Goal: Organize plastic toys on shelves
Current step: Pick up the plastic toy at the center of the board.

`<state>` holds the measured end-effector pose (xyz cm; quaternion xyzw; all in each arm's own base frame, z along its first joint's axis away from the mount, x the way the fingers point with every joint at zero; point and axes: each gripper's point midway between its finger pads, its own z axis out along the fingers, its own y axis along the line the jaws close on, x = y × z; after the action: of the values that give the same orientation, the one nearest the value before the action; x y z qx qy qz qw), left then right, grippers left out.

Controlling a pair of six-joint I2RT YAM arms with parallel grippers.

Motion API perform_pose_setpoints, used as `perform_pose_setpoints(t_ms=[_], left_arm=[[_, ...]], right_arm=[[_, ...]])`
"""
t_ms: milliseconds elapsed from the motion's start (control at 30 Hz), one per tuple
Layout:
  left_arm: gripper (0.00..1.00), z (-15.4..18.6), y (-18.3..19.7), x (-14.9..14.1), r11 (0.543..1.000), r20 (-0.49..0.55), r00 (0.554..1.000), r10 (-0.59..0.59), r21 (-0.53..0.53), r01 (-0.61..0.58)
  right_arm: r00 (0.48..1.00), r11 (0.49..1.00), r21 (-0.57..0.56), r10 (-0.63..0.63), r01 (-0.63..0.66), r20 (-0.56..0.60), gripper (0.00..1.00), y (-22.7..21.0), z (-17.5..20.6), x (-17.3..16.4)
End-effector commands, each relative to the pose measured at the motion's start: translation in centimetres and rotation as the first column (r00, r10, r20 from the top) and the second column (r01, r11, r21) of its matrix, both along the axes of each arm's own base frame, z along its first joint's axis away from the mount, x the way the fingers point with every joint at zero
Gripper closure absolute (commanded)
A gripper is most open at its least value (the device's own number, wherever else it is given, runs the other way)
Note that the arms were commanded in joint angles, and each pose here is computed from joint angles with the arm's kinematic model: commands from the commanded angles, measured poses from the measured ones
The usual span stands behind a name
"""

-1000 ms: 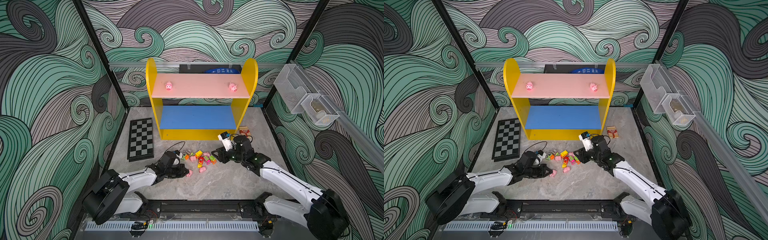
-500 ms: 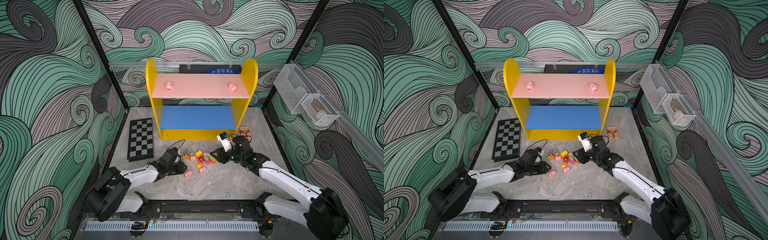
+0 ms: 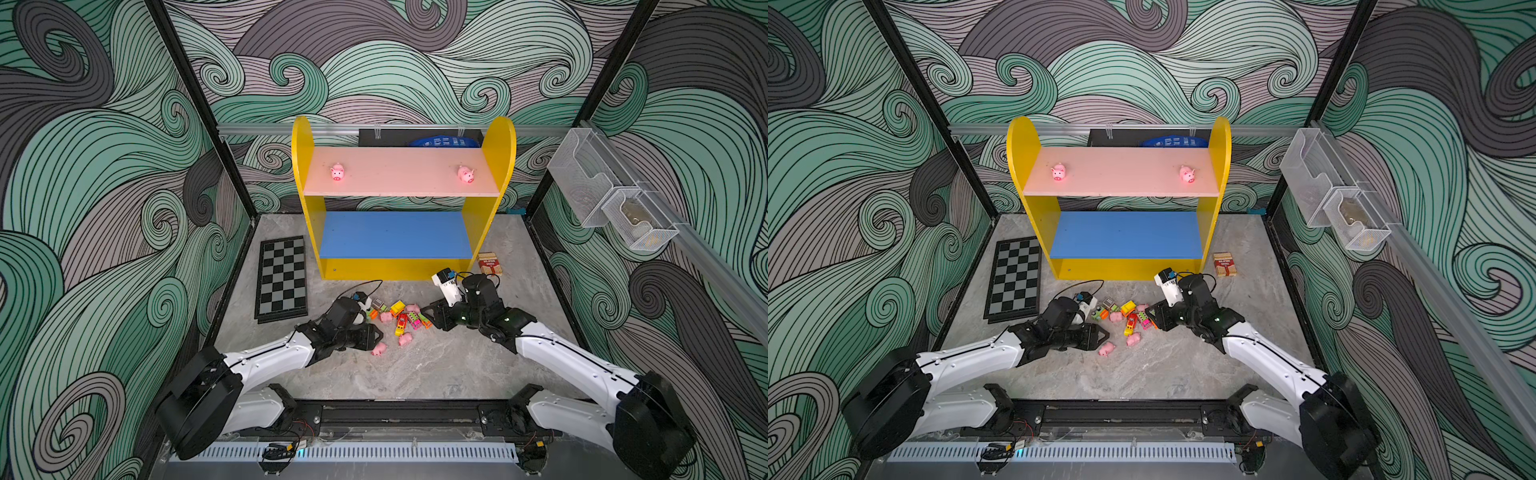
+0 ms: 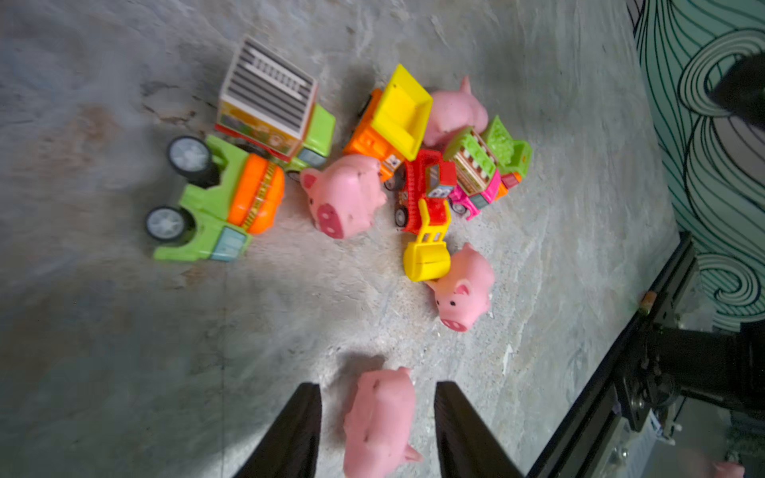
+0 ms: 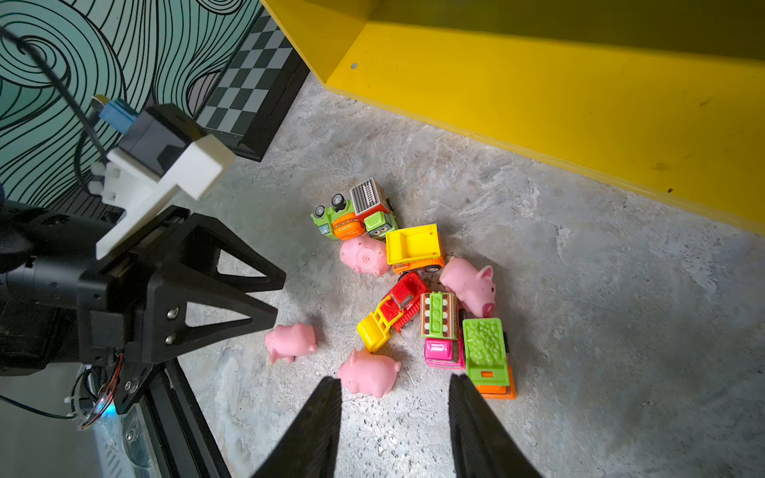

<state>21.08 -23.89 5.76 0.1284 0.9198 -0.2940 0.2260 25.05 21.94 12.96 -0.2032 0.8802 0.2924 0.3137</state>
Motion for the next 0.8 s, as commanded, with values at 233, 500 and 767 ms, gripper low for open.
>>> perform_pose_setpoints(t_ms=[233,500,767], left_arm=[[0.60,-2.6,0.1,0.7,0.979,0.014,1.000,0.000,0.202,-0.003],[0.70,-4.1,2.3,0.9,0.949,0.016,0.996,0.082,0.304,-0.083],[0.70,-3.2,4.0,1.9,0.917,0.064,0.980,0.190,0.346,-0.200]], right_arm=[[1.000,1.000,-0.008,0.014,-0.014,0.004,0.54,0.4,-0.3,-0.2],[1.000,1.000,-0.014,0.013,-0.013,-0.001,0.54,0.4,-0.6,-0.2],[1.000,1.000,-0.016,0.013,-0.013,-0.002,0.54,0.4,-0.6,-0.3]])
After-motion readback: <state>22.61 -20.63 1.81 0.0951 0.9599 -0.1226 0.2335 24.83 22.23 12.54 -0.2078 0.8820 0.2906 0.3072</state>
